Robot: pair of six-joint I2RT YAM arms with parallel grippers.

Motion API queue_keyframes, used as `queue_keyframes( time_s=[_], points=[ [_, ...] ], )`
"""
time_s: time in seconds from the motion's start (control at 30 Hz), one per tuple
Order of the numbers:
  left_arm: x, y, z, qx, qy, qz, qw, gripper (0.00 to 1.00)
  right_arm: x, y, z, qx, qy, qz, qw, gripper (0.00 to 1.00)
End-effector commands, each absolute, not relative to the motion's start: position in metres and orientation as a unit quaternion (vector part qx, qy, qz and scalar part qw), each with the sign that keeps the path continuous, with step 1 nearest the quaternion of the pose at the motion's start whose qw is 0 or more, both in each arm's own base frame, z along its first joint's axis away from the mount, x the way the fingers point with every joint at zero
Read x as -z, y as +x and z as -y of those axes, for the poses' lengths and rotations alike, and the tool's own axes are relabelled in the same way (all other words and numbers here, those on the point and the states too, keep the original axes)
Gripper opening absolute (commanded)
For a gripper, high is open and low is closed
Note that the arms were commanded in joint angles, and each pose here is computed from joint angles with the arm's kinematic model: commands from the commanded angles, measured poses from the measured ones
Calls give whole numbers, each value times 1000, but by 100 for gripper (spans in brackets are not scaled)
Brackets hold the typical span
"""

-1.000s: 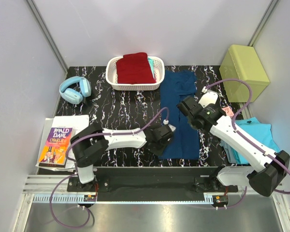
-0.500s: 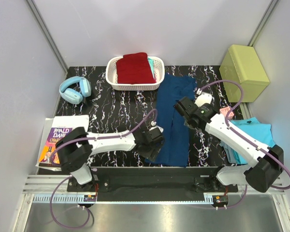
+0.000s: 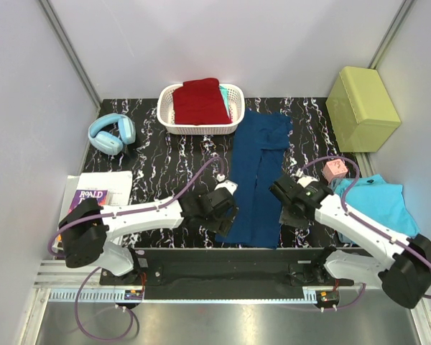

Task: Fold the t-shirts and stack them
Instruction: Grab the bottom of the folded rectangular tshirt with both arms

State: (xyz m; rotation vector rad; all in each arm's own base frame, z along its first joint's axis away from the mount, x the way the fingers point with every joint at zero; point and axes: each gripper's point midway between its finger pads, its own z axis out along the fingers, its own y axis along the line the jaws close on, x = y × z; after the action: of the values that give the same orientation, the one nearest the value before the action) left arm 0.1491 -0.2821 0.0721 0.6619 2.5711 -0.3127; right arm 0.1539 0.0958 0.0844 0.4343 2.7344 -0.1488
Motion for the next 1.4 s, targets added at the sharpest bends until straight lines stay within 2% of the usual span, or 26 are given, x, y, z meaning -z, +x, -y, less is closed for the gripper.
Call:
queue_keyframes(
  time_s=[0.0,0.3,0.83,1.37],
  points=[
    [-80,157,288,127,241,-926,262,80,-88,141,-109,16,169,-971,168,47],
    [-70,160,291,135,238,-928,254,81,-60,120,-145,7,131,-984,116,48],
    [-43,167,297,145,215,-941,215,80,-17,93,-142,26,153,-987,48,49],
    [-37,156,294,155,222,-943,194,76,-14,95,-144,29,160,-985,52,46]
  ],
)
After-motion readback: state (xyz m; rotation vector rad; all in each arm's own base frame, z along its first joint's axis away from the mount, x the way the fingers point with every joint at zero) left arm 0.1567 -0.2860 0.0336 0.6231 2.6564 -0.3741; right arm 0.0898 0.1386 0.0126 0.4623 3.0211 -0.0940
